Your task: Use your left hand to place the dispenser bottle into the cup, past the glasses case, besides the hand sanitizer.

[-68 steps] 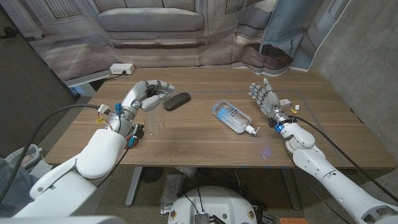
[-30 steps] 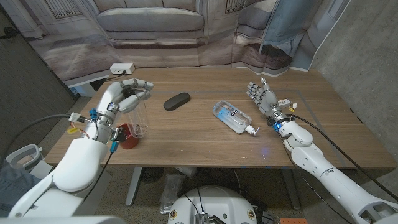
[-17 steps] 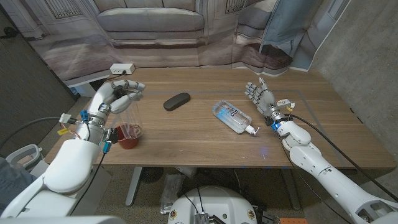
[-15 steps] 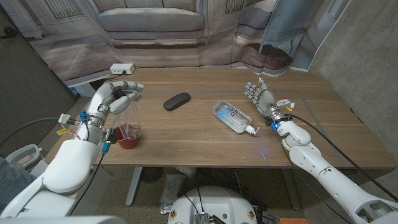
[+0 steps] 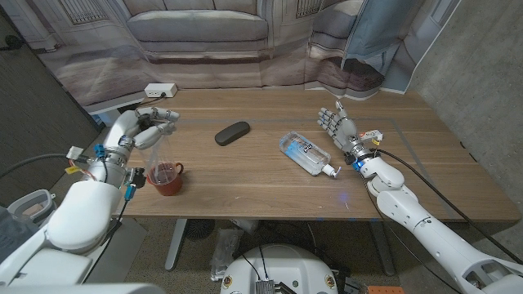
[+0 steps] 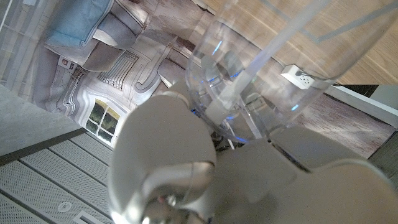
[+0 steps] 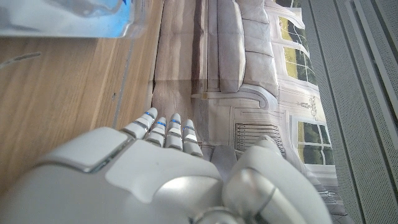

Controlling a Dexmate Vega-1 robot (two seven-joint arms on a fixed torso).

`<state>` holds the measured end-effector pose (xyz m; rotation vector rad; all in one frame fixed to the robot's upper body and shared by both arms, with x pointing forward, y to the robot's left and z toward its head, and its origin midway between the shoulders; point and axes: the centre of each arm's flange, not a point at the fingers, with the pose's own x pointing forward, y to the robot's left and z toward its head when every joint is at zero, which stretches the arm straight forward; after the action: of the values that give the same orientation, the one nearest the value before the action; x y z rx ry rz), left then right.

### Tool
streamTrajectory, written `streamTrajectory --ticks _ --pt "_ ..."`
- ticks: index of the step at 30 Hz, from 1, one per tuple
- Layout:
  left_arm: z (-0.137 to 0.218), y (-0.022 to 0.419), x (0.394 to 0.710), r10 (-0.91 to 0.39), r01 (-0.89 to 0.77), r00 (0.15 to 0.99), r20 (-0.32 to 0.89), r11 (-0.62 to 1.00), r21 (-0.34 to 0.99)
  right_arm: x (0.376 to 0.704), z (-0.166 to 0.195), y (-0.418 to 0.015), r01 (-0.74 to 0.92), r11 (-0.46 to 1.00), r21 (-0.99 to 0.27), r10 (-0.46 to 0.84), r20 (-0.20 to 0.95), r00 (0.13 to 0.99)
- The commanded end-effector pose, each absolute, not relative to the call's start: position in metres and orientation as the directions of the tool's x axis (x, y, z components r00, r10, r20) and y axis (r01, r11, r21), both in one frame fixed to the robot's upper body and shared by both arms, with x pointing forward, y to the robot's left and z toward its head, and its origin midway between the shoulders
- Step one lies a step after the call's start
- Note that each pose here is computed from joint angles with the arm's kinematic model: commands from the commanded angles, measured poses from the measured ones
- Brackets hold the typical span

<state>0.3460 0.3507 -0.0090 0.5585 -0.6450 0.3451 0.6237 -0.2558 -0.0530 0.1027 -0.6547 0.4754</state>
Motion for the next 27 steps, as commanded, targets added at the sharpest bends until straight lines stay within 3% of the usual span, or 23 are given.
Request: streamTrajectory --ticks 1,27 --pt "-0.006 0.367 0.353 0.148 -0.460 0.768 0.623 0.805 0.375 0.624 -0.048 -0.248 -0.460 0.886 -0.059 0.397 0.610 0.686" --pt "0.004 0.404 0.364 0.187 -0.471 0.780 0.598 0.803 0.364 0.632 -0.043 -0.232 -0.470 0.880 -0.059 0.406 0.607 0.683"
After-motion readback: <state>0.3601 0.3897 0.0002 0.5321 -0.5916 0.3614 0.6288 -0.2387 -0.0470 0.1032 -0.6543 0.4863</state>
